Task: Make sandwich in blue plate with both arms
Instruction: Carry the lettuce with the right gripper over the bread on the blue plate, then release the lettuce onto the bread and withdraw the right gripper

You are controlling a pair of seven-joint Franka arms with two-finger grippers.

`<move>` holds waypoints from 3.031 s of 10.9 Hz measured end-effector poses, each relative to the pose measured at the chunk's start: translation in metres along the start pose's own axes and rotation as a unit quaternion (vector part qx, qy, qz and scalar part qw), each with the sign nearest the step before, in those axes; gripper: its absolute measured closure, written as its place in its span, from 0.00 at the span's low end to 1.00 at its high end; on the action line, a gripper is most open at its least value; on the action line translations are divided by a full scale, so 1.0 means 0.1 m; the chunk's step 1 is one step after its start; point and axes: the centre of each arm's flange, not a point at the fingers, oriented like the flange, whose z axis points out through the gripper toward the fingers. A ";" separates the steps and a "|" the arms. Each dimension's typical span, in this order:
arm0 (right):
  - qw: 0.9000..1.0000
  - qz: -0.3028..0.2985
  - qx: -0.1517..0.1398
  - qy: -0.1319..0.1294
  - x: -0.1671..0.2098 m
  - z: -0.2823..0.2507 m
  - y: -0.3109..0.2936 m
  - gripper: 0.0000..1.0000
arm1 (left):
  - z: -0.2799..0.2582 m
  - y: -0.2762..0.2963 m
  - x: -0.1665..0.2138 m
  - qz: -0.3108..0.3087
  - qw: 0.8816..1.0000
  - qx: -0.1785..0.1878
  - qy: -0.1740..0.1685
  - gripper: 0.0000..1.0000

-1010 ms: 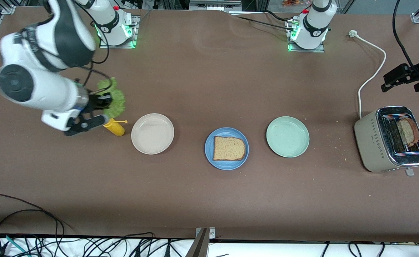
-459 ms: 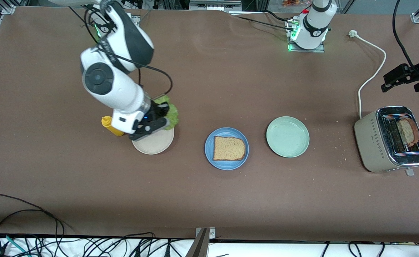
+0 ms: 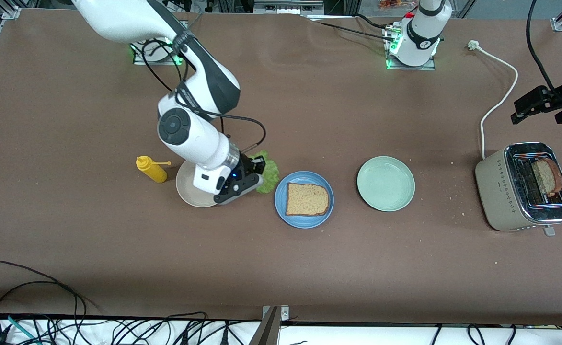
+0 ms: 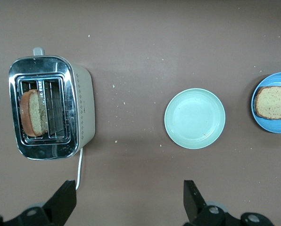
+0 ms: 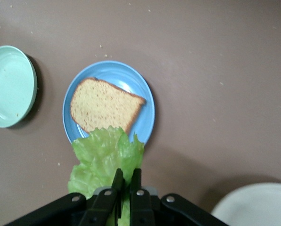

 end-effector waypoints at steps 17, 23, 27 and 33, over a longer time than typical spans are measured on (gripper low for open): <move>0.969 -0.121 -0.005 0.214 0.06 1.13 -0.42 0.14 | 0.01 -0.01 0.00 -0.001 1.000 0.000 -0.001 0.00; 0.978 -0.173 -0.093 0.067 0.14 0.08 -0.25 0.00 | 0.01 -0.02 0.01 -0.002 1.000 0.000 -0.001 0.00; 0.980 -0.109 -0.147 -0.079 -0.17 -1.26 0.27 0.00 | 0.01 -0.04 0.01 -0.004 1.000 0.000 -0.001 0.00; 0.974 0.072 -0.153 -0.153 -1.08 -2.59 1.94 0.00 | 0.01 -0.05 0.01 -0.004 1.000 0.000 -0.001 0.00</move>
